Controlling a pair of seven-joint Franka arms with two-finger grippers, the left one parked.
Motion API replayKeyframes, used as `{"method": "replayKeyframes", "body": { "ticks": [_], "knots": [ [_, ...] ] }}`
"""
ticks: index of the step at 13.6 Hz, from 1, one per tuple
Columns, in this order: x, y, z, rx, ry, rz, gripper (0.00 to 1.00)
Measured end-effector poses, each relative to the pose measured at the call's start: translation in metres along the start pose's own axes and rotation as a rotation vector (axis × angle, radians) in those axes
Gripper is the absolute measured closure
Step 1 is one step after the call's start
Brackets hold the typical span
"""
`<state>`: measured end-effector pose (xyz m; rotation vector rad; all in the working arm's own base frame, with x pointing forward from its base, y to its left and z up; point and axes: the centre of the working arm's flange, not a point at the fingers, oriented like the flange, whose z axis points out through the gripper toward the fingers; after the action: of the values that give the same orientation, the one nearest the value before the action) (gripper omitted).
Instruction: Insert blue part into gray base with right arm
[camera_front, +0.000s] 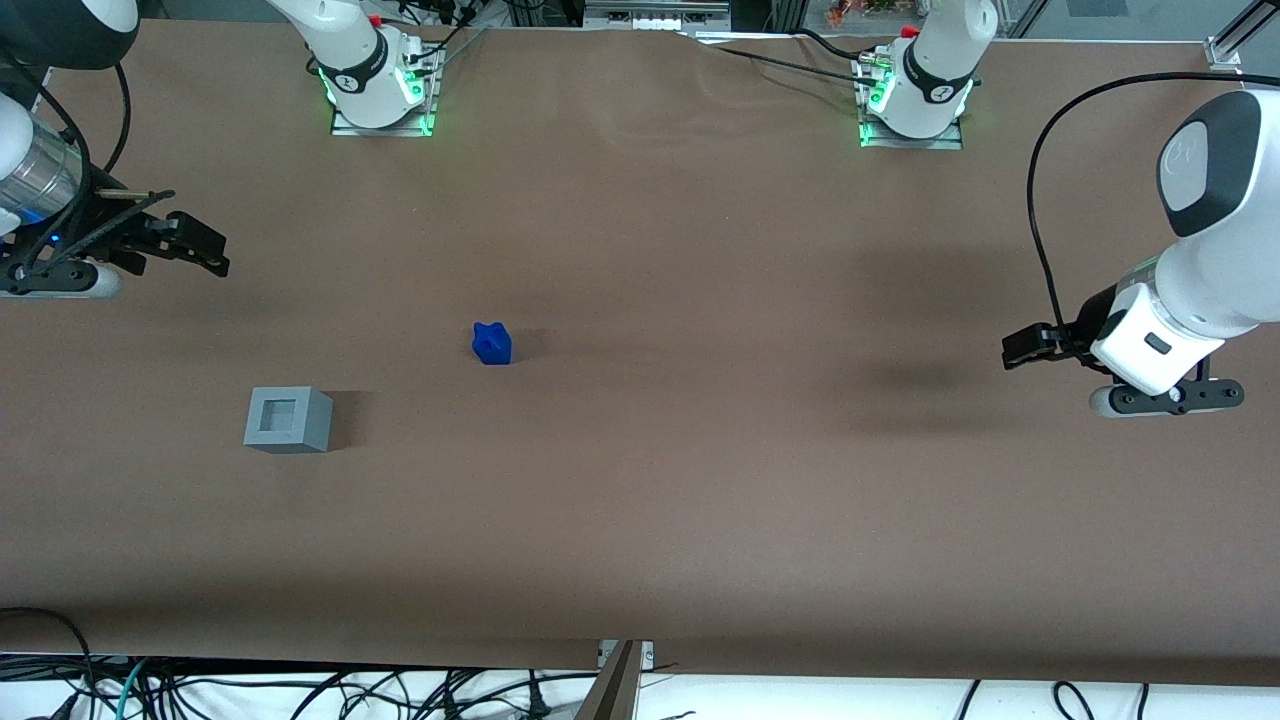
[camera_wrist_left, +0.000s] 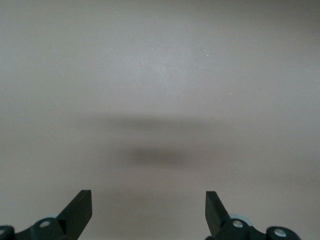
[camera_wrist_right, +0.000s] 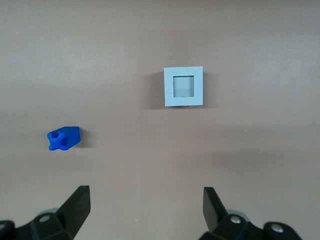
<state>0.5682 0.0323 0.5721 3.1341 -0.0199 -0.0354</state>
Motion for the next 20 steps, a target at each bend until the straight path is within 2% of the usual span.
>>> {"method": "replayKeyframes", "body": {
  "ticks": [10,15,20],
  "knots": [
    [0.000,-0.002,0.000,0.000,0.002,-0.002,0.00],
    [0.001,-0.007,-0.010,0.002,0.023,-0.011,0.00],
    [0.001,-0.007,-0.010,0.002,0.022,-0.011,0.00]
  ]
}}
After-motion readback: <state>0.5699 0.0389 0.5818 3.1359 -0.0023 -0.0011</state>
